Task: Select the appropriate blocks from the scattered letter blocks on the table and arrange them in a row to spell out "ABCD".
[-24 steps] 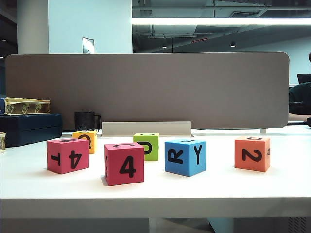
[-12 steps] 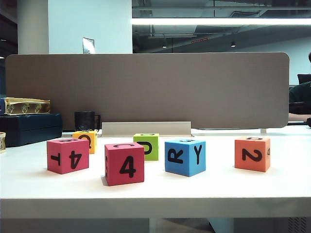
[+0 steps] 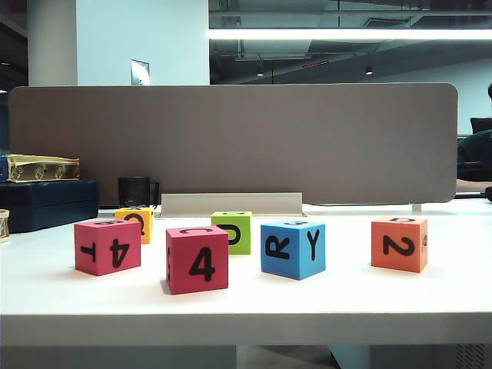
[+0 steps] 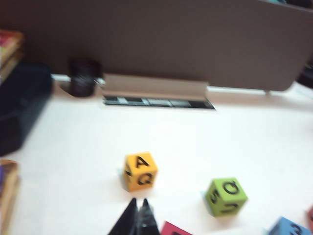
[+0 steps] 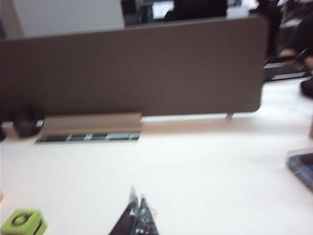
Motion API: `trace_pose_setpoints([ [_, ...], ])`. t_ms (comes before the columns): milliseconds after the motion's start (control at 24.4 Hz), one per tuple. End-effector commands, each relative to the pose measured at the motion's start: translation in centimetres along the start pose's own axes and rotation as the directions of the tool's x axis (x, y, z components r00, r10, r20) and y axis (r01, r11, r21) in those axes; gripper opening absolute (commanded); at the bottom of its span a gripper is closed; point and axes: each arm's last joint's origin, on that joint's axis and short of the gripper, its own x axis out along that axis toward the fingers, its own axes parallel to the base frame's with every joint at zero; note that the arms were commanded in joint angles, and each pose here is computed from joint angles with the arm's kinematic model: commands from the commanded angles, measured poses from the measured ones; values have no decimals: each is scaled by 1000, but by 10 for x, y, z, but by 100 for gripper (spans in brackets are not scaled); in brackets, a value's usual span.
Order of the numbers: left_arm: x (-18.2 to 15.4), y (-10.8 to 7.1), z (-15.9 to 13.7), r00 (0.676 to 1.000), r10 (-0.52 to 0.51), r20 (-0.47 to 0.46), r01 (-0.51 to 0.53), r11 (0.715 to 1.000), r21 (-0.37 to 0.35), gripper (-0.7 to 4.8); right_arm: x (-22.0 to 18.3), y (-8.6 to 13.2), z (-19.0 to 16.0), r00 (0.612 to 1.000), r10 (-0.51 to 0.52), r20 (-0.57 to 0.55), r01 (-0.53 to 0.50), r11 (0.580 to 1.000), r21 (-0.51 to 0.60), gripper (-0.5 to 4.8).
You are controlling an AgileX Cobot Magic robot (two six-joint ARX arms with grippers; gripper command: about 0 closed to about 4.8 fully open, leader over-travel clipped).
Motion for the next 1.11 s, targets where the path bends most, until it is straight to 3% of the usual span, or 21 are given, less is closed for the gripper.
trace_pose_setpoints([
  [41, 12, 1, 6, 999, -36, -35, 36, 999, -5, -6, 15, 2, 7, 997, 48, -60, -49, 999, 0, -1],
  [328, 34, 6, 17, 995, -30, -93, 29, 999, -15, -6, 46, 6, 17, 973, 165, -164, -167, 986, 5, -1],
  [614, 42, 8, 23, 995, -30, -93, 30, 1000, -4, -6, 66, 14, 28, 952, 215, -216, -224, 974, -19, -1],
  [983, 68, 12, 15, 978, -117, -172, 112, 993, -38, -6, 91, 30, 30, 911, 286, -297, -311, 950, -38, -1],
  [1106, 78, 8, 14, 971, -148, -188, 150, 989, -7, -6, 95, 34, 28, 900, 301, -314, -328, 944, -33, -1],
])
